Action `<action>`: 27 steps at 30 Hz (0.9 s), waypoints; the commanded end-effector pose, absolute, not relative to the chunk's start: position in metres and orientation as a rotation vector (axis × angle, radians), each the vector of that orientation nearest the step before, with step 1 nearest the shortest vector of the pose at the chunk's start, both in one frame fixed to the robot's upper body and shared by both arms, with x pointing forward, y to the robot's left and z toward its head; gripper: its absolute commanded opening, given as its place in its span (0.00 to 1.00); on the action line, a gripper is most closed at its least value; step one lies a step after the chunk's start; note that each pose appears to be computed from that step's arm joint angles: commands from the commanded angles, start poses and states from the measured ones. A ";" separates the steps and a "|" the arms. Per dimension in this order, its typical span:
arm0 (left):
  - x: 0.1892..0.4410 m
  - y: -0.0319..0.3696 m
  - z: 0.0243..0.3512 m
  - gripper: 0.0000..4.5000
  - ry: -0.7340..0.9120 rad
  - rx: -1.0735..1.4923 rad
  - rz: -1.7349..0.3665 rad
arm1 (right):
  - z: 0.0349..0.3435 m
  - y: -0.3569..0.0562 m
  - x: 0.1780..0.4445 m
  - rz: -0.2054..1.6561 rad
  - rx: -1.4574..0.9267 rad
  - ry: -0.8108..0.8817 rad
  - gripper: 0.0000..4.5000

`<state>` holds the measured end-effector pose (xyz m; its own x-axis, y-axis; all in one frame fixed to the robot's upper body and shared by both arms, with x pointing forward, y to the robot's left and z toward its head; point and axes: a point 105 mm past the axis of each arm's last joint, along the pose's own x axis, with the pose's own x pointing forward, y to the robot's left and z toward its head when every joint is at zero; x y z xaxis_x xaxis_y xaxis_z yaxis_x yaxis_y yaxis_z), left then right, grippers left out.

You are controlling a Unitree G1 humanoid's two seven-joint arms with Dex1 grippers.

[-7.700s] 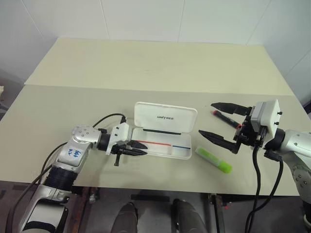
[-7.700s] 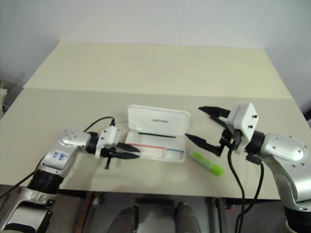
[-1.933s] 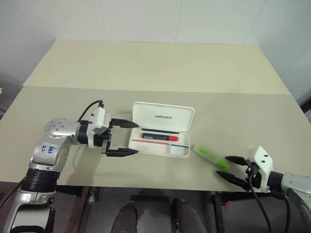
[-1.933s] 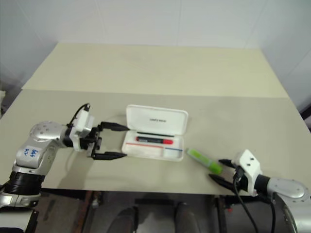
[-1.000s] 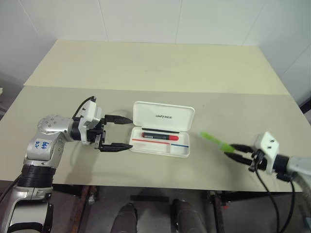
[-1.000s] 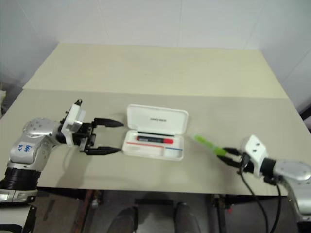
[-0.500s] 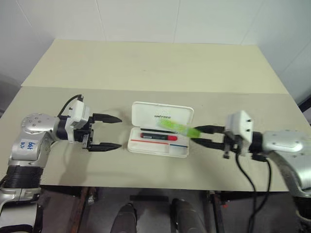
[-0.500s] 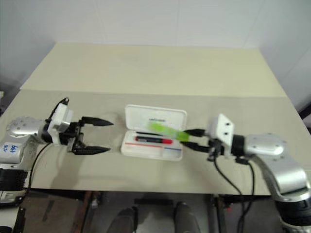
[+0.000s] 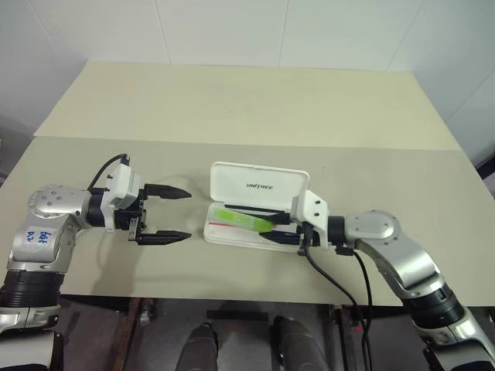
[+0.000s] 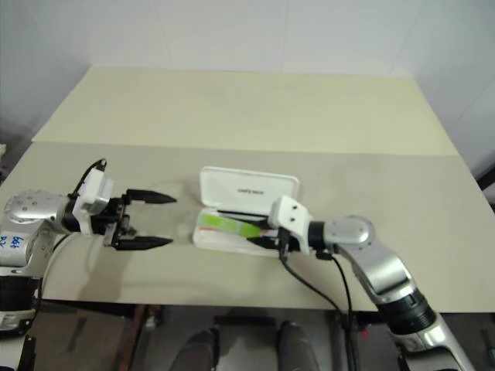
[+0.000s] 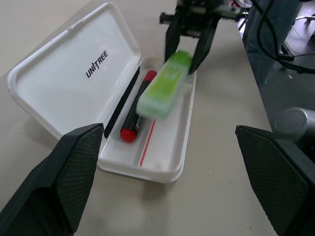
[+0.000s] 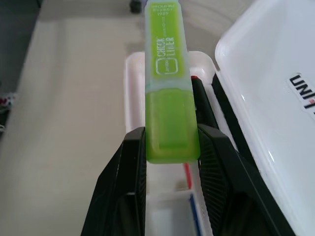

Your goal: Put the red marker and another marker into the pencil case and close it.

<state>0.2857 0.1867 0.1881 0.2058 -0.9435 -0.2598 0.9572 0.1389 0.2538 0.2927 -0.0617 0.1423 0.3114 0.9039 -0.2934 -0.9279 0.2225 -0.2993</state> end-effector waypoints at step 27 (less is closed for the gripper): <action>0.286 0.180 0.197 1.00 -0.011 0.401 -1.359 | 0.117 -0.067 0.295 1.349 -0.550 0.126 0.24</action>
<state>0.2880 0.1828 0.1861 0.2256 -0.9446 -0.2384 0.9559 0.1674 0.2413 0.2932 -0.0628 0.1191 0.2237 0.9008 -0.3721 -0.9476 0.1117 -0.2993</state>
